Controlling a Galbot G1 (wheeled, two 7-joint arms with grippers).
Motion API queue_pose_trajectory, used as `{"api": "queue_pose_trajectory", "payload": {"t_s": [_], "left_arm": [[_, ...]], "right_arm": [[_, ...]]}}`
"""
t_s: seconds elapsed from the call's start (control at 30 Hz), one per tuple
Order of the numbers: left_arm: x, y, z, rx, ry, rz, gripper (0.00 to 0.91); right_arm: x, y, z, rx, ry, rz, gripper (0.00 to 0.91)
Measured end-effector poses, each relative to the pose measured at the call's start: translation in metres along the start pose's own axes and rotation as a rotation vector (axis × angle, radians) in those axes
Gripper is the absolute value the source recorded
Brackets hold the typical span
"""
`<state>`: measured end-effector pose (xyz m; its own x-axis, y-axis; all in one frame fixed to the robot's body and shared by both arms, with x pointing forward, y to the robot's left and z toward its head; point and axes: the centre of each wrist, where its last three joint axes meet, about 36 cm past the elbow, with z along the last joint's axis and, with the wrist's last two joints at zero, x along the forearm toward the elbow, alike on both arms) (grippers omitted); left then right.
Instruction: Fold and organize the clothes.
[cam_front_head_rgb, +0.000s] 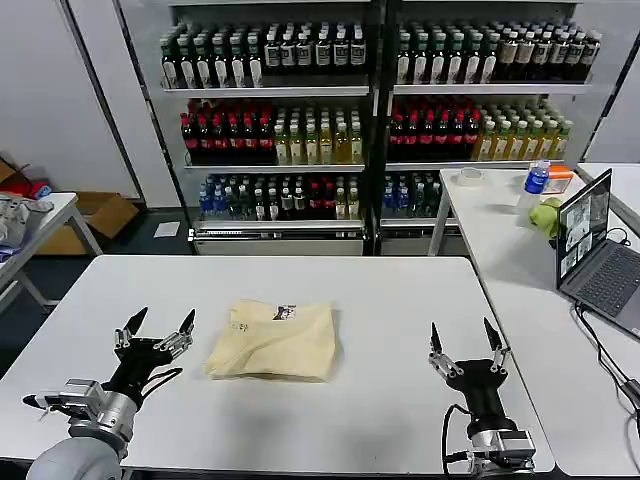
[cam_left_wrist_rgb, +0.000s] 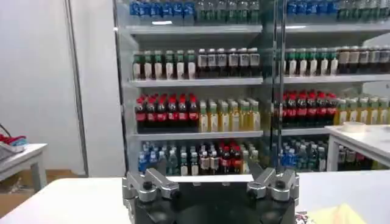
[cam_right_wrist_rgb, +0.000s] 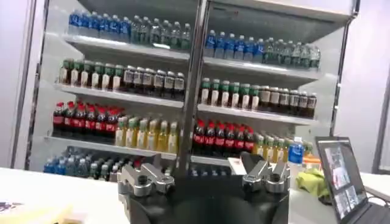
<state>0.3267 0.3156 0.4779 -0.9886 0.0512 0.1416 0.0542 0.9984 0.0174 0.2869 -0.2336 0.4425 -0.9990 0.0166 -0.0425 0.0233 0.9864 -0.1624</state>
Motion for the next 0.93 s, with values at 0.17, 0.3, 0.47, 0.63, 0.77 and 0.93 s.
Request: {"api": "queue_pose_trajectory", "payload": {"t_s": [0.17,0.3,0.47,0.63,0.77,0.93], "left_arm": [[0.0,-0.001,0.0,0.0,-0.003,0.005,0.907],[0.0,-0.001,0.0,-0.002,-0.003,0.007,0.907],[0.001,-0.001,0.0,-0.006,-0.002,0.01,0.907],[0.001,-0.001,0.0,-0.008,-0.001,0.016,0.907],[0.001,-0.001,-0.001,-0.014,-0.004,0.022,0.907],[0.001,0.0,-0.002,-0.017,-0.005,0.024,0.907]], "right_arm": [[0.002,-0.001,-0.001,0.008,-0.006,0.004,0.907],[0.005,0.0,-0.003,0.011,-0.01,0.017,0.907],[0.007,-0.001,-0.005,0.021,-0.007,0.026,0.907],[0.009,-0.003,-0.008,0.034,-0.014,0.032,0.907],[0.01,-0.004,-0.009,0.045,-0.016,0.036,0.907],[0.01,-0.006,-0.009,0.062,-0.015,0.046,0.907]]}}
